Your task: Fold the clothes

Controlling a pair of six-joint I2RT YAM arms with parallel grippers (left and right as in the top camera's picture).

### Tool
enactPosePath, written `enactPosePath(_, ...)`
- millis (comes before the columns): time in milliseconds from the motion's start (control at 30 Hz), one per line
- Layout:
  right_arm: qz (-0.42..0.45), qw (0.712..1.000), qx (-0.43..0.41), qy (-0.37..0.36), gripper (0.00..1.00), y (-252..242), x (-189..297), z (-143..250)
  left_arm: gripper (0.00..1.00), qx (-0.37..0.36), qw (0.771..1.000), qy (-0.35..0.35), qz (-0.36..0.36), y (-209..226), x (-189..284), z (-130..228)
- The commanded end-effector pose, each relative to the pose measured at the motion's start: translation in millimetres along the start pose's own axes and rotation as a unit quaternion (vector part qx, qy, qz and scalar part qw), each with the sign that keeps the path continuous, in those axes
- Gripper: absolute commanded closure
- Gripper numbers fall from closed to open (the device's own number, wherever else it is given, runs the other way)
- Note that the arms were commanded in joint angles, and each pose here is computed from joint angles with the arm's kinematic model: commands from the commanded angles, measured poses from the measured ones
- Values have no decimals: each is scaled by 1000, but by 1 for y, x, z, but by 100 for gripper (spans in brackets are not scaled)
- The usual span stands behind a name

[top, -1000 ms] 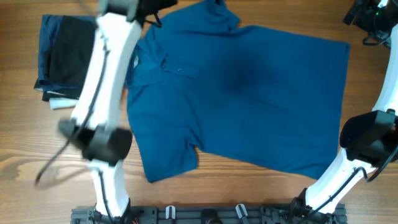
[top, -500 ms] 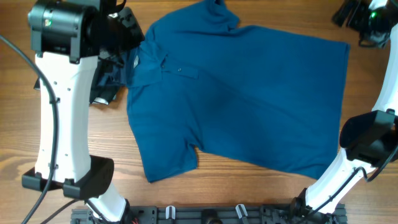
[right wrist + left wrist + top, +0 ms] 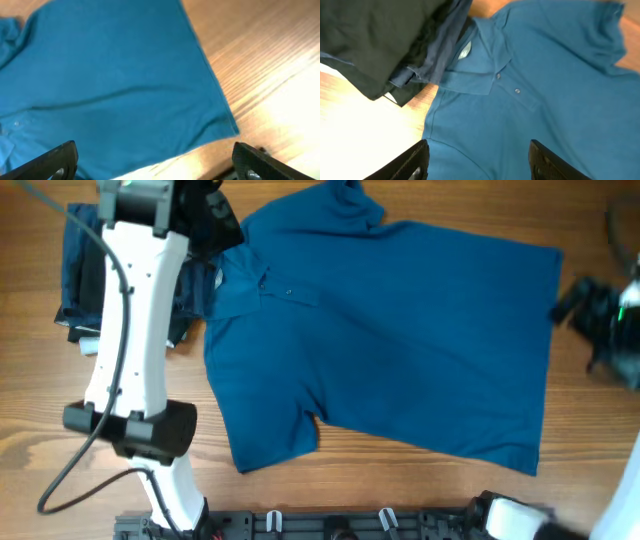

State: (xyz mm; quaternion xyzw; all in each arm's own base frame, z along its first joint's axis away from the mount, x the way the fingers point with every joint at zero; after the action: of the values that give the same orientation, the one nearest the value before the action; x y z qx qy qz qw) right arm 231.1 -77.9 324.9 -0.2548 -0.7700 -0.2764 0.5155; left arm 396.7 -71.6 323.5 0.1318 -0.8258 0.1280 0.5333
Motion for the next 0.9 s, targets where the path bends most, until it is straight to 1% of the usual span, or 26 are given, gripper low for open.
enactPosePath(0, 52, 995, -80, 37, 0, -31, -38, 47, 37, 0, 1000, 18, -4, -7, -23, -2)
enactPosePath(100, 56, 988, -118, 79, 0, -42, -75, 83, 37, 0, 1000, 30, 8, -13, -31, -2)
enactPosePath(167, 80, 981, -134, 115, 1, -52, -107, 104, 37, 0, 999, 32, 7, -14, -33, -2)
enactPosePath(200, 90, 977, -145, 128, 3, -56, -120, 112, 36, 0, 999, 32, 7, -14, -34, -2)
enactPosePath(233, 89, 973, -163, 138, 9, -57, -134, 117, 36, 0, 999, 32, 7, -14, -34, -2)
enactPosePath(267, 83, 969, -179, 146, 17, -57, -145, 120, 36, 0, 999, 31, 7, -14, -34, -2)
enactPosePath(333, 98, 956, -230, 152, 25, -64, -162, 122, 36, -3, 999, 32, 7, -14, -34, -2)
enactPosePath(500, 151, 932, -299, 134, 25, -99, -179, 115, 35, -4, 999, 32, 7, -14, -34, -2)
enactPosePath(600, 165, 916, -340, 131, 24, -119, -181, 110, 34, -4, 1000, 30, 8, -14, -34, -3)
enactPosePath(667, 167, 911, -354, 132, 22, -128, -182, 108, 34, -4, 1000, 29, 8, -14, -34, -3)
enactPosePath(767, 165, 910, -358, 126, 20, -135, -186, 107, 34, -4, 1000, 27, 10, -15, -34, -4)
enactPosePath(867, 152, 909, -367, 129, 21, -138, -198, 113, 33, -4, 1000, 27, 10, -15, -34, -4)
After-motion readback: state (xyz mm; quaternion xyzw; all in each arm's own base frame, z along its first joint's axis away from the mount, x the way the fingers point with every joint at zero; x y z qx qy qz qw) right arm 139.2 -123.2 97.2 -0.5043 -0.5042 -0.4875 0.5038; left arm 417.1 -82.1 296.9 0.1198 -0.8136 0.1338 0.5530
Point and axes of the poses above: each gripper's point midway between its finger pads, its own x axis back along the fingers, its own y axis along the line the jaws close on, z = x × y, the point moved 4 cm from there along x, back along the fingers, and after that the axes turned 3 degrees about -x, right-handed, at the moved point
